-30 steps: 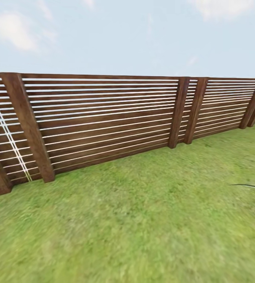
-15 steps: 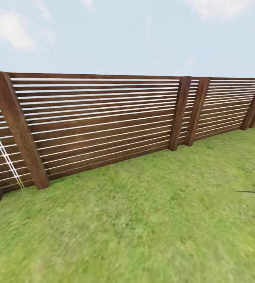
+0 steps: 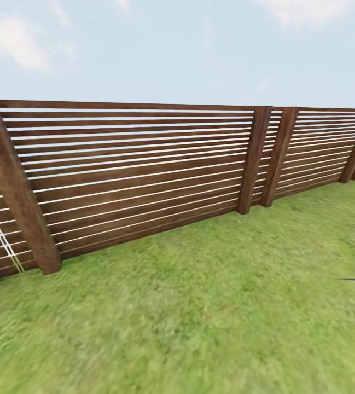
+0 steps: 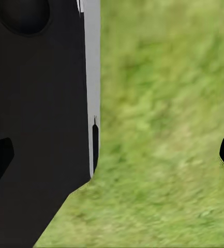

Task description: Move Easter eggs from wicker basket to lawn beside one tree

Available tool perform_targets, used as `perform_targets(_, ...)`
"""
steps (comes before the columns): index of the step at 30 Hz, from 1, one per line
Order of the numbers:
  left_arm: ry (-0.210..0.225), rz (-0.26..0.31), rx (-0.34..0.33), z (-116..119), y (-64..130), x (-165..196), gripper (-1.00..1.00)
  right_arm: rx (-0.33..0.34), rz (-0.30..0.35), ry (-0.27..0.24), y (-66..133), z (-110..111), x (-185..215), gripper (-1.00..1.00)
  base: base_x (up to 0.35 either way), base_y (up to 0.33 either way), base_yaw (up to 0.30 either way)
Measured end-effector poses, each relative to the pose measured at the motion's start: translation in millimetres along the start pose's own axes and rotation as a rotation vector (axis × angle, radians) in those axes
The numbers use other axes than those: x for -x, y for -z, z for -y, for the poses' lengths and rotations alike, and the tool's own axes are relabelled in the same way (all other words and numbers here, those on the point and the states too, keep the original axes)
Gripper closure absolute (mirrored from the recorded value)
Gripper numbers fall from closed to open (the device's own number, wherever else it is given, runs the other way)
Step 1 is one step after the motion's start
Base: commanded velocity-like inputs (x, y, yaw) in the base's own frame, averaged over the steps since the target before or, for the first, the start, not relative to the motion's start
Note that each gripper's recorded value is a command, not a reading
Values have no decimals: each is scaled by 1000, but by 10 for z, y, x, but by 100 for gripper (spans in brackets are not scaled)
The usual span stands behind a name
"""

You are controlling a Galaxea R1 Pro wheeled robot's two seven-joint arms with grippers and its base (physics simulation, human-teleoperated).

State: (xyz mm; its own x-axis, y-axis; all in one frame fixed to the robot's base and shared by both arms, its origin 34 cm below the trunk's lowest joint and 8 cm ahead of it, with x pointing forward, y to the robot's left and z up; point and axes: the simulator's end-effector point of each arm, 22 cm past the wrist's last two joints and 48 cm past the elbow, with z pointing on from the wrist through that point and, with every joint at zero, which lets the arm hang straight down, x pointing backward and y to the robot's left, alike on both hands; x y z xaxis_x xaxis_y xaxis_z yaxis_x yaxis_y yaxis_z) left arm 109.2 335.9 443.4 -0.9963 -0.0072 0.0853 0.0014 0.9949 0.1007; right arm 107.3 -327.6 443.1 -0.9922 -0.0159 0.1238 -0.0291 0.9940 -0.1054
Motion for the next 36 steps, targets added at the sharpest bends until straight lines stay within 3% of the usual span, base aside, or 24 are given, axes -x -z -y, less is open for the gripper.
perform_targets(29,-1,-1,-4,31,0,-3,-100,0,0,-1,0,-1,0,-100,339,0,-22)
perform_targets(36,-1,-1,-4,29,0,-3,-100,0,1,-3,0,-1,2,-100,339,0,-236)
